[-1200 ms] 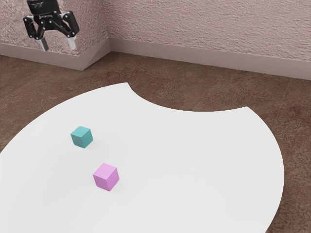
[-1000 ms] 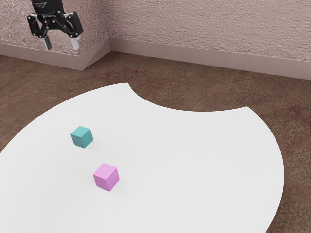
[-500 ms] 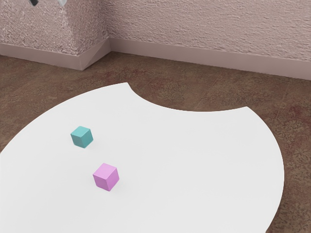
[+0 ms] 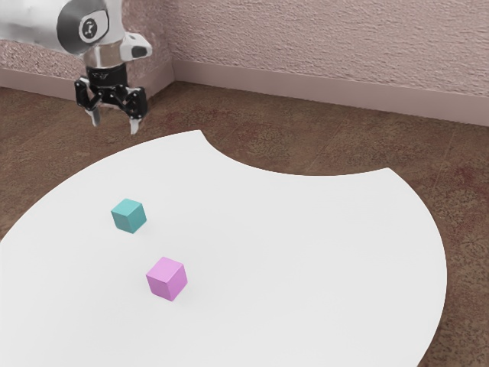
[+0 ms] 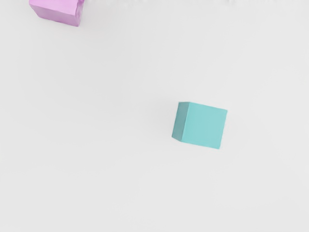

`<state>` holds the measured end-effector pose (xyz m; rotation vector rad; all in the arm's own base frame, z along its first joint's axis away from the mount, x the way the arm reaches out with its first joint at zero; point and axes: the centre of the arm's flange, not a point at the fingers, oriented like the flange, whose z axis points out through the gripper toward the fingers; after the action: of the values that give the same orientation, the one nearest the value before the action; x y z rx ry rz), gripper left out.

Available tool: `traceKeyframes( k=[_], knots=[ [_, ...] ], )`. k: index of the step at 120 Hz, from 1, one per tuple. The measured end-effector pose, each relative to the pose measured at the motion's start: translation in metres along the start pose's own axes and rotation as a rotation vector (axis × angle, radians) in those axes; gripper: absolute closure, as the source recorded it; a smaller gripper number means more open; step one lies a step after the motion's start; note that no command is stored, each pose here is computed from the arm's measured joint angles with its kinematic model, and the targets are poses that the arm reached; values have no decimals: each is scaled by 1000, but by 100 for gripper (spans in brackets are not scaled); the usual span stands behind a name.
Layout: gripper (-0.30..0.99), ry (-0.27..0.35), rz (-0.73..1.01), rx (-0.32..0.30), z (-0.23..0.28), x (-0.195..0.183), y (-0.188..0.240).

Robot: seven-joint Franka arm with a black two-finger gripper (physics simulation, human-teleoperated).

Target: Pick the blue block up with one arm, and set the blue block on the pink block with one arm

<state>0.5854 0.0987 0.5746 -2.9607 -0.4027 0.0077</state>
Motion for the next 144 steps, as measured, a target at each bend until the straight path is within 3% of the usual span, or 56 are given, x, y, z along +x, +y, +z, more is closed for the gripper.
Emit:
traceKeyframes(
  k=[9,24,49,73,111,144],
  knots=[
    [2,-45,-96,-17,65,5,-56],
    [2,-69,-136,-4,160,18,-89],
    [2,83,18,38,222,62,-97],
    [2,187,147,-64,252,102,-108],
    [2,66,392,-133,276,104,-95],
    [2,41,490,-179,288,104,-92]
  ],
)
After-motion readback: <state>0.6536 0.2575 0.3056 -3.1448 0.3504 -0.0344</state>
